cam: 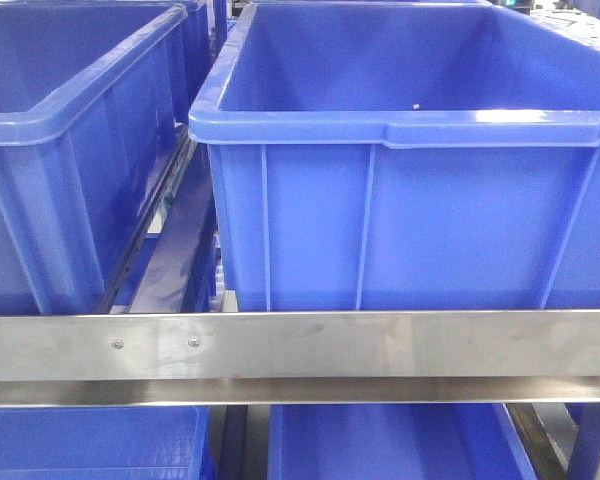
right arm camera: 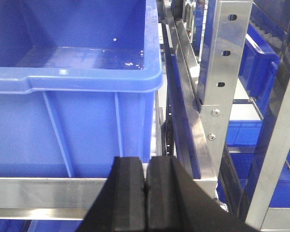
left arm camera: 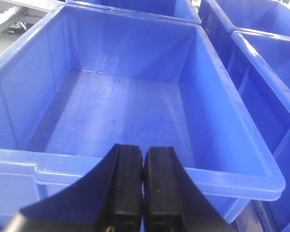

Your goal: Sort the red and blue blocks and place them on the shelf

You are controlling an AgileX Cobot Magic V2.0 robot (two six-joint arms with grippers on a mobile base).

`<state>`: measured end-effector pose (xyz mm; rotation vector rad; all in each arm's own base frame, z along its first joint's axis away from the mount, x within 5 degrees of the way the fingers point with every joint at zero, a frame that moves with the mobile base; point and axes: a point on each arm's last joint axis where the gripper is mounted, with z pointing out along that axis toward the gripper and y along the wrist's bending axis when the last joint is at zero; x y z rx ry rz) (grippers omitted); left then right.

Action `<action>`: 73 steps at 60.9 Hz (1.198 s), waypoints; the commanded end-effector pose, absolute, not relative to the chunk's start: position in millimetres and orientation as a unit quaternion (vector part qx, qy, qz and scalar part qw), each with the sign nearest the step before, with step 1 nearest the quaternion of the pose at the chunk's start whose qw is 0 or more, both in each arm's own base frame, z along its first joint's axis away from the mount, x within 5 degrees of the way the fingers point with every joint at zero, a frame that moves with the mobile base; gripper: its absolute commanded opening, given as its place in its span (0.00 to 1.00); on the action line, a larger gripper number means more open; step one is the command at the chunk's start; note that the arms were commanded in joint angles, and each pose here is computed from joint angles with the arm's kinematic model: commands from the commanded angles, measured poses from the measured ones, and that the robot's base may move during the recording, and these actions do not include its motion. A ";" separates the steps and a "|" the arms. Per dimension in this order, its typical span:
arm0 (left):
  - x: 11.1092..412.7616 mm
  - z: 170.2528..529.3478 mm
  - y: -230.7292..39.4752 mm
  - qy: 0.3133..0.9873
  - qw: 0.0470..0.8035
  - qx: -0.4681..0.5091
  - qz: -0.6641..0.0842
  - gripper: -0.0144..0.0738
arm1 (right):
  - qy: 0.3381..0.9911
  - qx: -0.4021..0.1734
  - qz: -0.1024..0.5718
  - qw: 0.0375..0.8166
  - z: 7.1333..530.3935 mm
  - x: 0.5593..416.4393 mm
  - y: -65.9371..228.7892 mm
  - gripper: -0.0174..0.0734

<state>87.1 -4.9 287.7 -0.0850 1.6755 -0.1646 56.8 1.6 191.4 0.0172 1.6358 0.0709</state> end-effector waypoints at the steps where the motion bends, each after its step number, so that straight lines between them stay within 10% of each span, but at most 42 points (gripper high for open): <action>1: 86.8 303.5 -7.6 0.708 0.701 -0.025 -0.087 0.32 | 0.681 -0.001 0.028 0.732 208.9 54.1 2.0 0.25; 36: 58.0 197.9 -4.8 0.698 0.697 -0.083 -0.144 0.32 | 0.681 -0.001 0.028 0.732 208.9 54.1 2.0 0.25; 73: 56.1 196.9 -4.5 0.703 0.697 -0.063 -0.123 0.32 | 0.682 -0.001 0.028 0.731 208.8 54.1 2.0 0.25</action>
